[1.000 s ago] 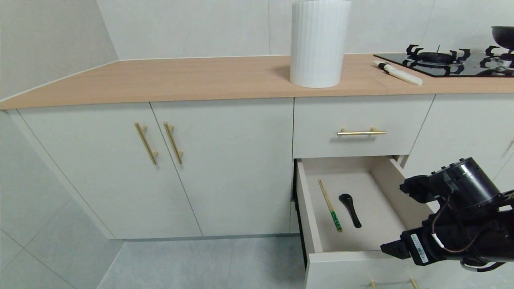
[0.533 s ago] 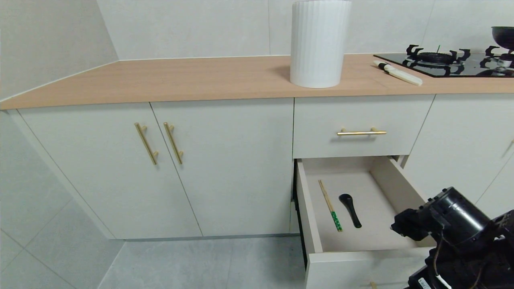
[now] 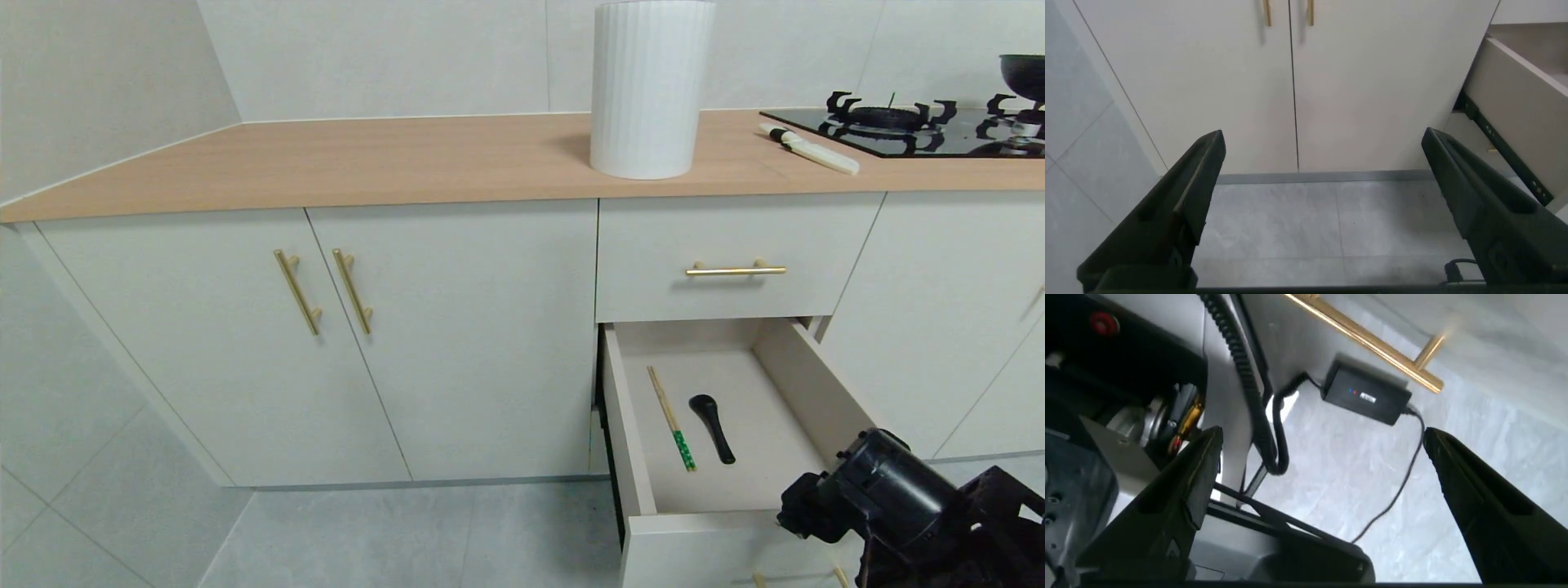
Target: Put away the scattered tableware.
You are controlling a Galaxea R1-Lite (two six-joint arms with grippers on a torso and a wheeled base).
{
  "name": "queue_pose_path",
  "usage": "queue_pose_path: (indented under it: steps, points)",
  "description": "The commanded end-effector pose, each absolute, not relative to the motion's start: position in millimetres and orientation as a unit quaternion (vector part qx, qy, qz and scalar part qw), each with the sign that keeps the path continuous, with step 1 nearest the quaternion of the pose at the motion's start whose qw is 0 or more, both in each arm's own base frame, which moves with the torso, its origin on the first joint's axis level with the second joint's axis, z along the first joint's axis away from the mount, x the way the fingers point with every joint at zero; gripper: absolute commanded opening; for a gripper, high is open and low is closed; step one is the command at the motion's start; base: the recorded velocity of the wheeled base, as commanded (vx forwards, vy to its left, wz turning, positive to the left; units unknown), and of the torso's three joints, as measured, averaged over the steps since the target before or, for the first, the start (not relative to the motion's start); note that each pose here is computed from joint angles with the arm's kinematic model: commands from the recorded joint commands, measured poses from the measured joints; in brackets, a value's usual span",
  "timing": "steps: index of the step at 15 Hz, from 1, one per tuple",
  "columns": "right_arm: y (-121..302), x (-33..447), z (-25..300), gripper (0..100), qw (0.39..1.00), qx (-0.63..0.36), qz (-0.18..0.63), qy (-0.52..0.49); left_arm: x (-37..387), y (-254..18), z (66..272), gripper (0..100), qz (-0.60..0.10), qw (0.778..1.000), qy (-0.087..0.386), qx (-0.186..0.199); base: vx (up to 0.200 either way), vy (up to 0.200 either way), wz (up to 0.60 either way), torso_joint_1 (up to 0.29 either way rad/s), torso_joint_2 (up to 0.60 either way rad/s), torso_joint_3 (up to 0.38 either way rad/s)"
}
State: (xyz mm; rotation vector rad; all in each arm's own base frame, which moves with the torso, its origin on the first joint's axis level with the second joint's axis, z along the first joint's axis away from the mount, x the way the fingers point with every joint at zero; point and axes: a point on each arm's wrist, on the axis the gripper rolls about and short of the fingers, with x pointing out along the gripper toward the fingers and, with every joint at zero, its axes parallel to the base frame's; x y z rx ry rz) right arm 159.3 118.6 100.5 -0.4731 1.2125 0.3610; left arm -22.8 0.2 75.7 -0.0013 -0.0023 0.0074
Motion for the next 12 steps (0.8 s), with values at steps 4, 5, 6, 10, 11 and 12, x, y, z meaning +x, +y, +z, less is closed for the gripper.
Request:
queue_pose_path:
  steps: [4, 5, 6, 10, 11, 12]
  points:
    - [127.6, 184.2, 93.3, 100, 0.793, -0.178, 0.131, 0.568, -22.8, 0.2, 75.8, 100, 0.004, 1.000, -0.002, -0.001, 0.000, 0.000, 0.00, 0.000, 0.00, 0.000]
    - [131.7, 194.0, 91.2, 100, 0.803, -0.151, 0.104, 0.567, -22.8, 0.2, 75.8, 100, 0.004, 1.000, -0.002, -0.001, 0.000, 0.000, 0.00, 0.000, 0.00, 0.000]
    - [134.1, 198.5, 90.4, 100, 0.810, -0.146, 0.088, 0.561, -22.8, 0.2, 75.8, 100, 0.004, 1.000, -0.002, -0.001, 0.000, 0.000, 0.00, 0.000, 0.00, 0.000]
    - [136.6, 211.5, 87.6, 100, 0.835, -0.126, 0.066, 0.532, -22.8, 0.2, 75.8, 100, 0.004, 1.000, -0.002, -0.001, 0.000, 0.000, 0.00, 0.000, 0.00, 0.000]
    - [137.9, 214.3, 85.8, 100, 0.839, -0.124, 0.064, 0.526, -22.8, 0.2, 75.6, 100, 0.004, 1.000, -0.001, -0.001, 0.000, 0.000, 0.00, 0.000, 0.00, 0.000]
    - [138.6, 216.2, 85.1, 100, 0.843, -0.121, 0.062, 0.520, -22.8, 0.2, 75.8, 100, 0.004, 1.000, -0.002, -0.001, 0.000, 0.000, 0.00, 0.000, 0.00, 0.000]
